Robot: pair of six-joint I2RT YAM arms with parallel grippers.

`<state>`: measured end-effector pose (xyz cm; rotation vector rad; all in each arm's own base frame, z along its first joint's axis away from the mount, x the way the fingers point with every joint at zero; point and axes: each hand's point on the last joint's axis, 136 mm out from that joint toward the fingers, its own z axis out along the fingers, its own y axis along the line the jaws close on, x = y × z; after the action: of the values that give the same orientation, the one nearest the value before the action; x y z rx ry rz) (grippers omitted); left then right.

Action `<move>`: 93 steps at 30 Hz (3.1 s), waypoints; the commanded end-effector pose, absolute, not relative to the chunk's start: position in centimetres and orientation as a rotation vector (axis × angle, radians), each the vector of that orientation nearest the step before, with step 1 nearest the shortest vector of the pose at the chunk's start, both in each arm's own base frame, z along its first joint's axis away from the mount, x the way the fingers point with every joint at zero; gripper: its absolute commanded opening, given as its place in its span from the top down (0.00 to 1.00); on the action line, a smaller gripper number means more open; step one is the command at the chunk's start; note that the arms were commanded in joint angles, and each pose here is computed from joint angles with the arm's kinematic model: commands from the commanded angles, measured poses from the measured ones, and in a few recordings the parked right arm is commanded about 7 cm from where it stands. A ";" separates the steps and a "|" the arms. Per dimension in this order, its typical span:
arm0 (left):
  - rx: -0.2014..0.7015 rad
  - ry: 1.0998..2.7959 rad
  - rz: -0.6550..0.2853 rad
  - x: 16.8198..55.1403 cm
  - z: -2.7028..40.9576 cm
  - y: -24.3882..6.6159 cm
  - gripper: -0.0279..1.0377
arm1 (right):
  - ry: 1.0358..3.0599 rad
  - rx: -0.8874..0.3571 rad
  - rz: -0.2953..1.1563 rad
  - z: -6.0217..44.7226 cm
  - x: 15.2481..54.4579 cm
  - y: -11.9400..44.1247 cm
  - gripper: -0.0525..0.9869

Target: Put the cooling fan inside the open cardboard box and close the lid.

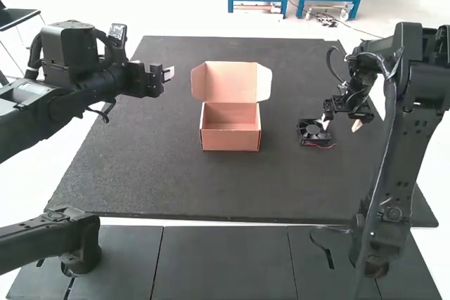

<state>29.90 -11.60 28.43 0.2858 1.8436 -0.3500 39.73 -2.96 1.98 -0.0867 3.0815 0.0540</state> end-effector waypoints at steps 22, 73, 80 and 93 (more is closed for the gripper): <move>0.278 1.829 -0.357 30.2 28.5 -11.7 0.07 | 3.106 -0.075 0.042 1.1 40.6 -3.0 0.08; 0.301 1.923 -0.350 29.7 25.8 -11.7 0.07 | 3.141 -0.049 0.207 -0.8 41.0 -0.7 0.97; 0.369 2.020 -0.323 28.6 23.1 -11.7 0.07 | 3.070 -0.030 0.274 0.9 42.9 -0.3 0.97; 0.453 2.073 -0.270 27.9 21.2 -11.4 0.07 | 2.936 -0.022 0.353 8.1 45.0 0.6 0.97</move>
<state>28.00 -11.09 21.07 0.4122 2.0882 -0.2723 44.02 0.02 3.49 -0.0274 3.0440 0.2996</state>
